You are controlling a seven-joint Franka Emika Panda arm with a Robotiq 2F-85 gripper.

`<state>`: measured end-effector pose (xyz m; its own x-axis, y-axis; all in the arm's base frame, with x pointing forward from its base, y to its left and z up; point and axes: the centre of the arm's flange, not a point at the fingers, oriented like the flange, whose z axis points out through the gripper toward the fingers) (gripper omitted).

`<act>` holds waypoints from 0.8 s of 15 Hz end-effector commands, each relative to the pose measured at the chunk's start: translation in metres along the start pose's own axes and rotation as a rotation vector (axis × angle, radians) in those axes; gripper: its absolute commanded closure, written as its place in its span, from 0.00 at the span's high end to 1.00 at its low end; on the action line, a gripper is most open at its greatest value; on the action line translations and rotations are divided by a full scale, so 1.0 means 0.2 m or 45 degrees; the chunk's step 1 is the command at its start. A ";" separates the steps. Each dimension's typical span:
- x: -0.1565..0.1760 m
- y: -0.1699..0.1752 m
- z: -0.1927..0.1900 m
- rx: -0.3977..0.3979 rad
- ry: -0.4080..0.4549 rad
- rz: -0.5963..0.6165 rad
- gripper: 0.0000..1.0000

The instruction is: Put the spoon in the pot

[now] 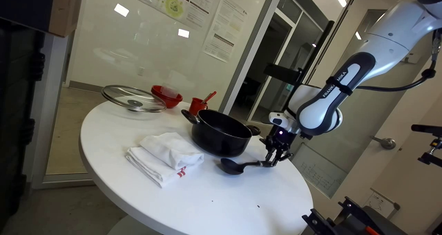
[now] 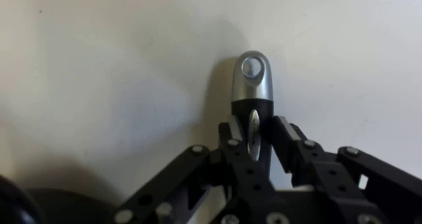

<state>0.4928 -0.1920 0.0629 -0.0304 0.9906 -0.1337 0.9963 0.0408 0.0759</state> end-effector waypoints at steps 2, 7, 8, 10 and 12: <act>-0.02 0.03 -0.08 -0.067 0.043 -0.016 0.07; -0.05 0.07 -0.30 -0.105 0.050 -0.015 0.07; -0.05 0.09 -0.37 -0.108 0.049 -0.029 0.07; -0.05 0.14 -0.49 -0.097 0.038 -0.096 0.07; -0.04 0.20 -0.62 -0.081 0.023 -0.172 0.07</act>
<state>0.5183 -0.1857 0.1384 -0.0962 0.9880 -0.1205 0.9822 0.1139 0.1494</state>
